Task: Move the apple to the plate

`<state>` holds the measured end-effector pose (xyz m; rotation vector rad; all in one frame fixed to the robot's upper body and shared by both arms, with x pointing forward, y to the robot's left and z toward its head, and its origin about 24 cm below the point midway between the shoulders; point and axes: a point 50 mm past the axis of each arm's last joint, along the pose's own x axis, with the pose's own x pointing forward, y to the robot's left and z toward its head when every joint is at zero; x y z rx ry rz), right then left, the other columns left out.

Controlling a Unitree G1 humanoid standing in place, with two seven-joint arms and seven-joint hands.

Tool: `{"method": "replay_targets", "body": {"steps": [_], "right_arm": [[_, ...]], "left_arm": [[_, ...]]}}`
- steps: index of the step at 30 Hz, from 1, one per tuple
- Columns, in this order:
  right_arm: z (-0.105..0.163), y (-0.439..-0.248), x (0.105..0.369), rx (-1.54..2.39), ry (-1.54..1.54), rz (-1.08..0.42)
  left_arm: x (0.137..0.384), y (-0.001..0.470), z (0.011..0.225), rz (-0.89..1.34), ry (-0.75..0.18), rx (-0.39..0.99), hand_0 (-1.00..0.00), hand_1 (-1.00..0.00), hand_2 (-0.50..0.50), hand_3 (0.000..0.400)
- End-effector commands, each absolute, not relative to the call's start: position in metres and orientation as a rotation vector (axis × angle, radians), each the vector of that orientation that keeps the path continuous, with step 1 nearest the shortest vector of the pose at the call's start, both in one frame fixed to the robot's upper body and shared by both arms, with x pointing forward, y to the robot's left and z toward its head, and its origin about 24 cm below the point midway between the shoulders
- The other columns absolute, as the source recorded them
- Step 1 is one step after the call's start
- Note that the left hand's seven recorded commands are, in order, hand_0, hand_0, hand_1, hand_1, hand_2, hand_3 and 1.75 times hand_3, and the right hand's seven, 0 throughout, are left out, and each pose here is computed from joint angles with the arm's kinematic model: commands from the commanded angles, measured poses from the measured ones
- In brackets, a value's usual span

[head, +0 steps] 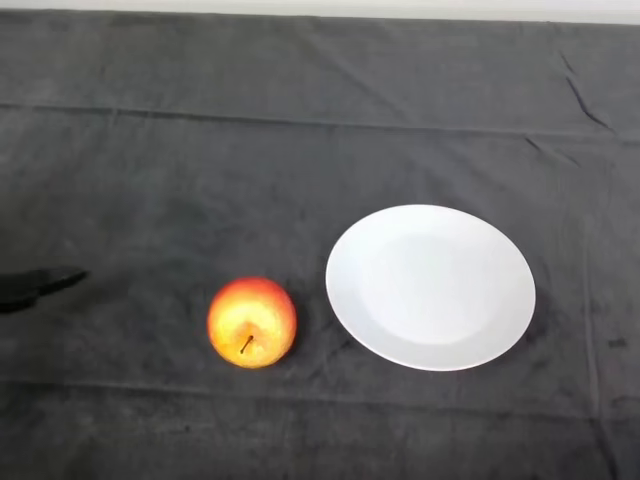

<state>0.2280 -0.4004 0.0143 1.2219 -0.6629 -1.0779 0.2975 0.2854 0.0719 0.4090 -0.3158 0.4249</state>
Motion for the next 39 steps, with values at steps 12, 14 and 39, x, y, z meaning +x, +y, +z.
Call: {"method": "replay_targets", "body": {"steps": [12,14,39], "right_arm": [[0.022,-0.405,0.228,1.219,-0.71,-1.075],[0.022,-0.405,0.228,1.219,-0.709,-1.075],[0.023,-0.405,0.228,1.216,-0.704,-1.076]], "left_arm": [[0.296,0.231,0.065,0.194,-0.287,0.505,0.0,0.0,0.0,0.0],[0.296,0.224,0.065,0.168,-0.285,0.509,0.0,0.0,0.0,0.0],[0.299,0.155,0.049,-0.09,-0.215,0.504,0.0,0.0,0.0,0.0]]}}
